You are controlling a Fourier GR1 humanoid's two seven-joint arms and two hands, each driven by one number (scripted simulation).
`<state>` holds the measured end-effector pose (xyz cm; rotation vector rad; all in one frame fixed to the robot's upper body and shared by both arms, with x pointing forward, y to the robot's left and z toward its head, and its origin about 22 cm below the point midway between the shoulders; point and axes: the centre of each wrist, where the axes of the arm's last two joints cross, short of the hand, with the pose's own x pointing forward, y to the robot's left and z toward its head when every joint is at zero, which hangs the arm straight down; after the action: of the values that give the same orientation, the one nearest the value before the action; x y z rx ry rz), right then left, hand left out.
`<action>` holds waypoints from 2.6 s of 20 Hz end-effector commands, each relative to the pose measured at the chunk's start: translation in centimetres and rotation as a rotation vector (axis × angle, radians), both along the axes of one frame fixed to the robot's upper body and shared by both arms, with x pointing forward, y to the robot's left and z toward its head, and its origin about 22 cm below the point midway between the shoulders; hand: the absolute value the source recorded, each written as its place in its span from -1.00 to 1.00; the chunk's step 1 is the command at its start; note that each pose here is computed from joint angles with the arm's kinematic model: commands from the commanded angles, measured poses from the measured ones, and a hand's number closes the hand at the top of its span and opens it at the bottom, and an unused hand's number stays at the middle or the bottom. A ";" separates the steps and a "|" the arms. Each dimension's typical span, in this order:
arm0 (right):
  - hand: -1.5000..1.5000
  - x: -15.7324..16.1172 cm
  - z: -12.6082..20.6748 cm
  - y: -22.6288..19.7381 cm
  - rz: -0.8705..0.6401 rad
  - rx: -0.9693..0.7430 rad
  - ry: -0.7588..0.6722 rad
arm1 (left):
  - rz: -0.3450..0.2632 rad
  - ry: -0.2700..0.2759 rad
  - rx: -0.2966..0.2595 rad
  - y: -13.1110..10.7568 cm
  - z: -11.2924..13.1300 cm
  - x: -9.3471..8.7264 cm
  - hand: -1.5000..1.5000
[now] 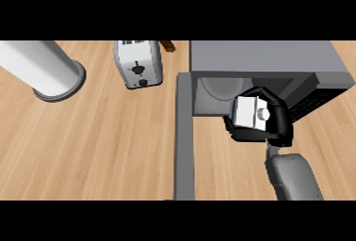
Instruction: Pick up the milk, place it into the microwave and close the microwave
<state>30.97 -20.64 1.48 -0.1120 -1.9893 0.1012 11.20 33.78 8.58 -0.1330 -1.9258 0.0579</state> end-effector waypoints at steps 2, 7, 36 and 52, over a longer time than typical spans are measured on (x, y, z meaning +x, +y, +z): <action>1.00 4.4 0.3 1.9 -0.010 -0.061 0.047 | 0.006 -0.004 -0.003 0.0 -0.4 1.2 -1.00; 1.00 6.8 0.0 2.2 -0.005 -0.050 0.043 | -0.015 0.002 -0.006 0.1 -0.1 0.7 -1.00; 1.00 7.5 -0.4 -3.3 -0.442 -0.164 -0.156 | -0.135 -0.033 0.054 -0.2 0.6 4.7 -1.00; -1.00 5.3 -2.9 -3.7 -0.456 -0.297 -0.190 | -0.192 -0.037 0.110 -1.4 1.1 6.4 -1.00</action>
<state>33.57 -25.85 -1.23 -0.8613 -2.3224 0.1666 17.23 32.83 9.76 -0.2283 -1.9393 -0.1661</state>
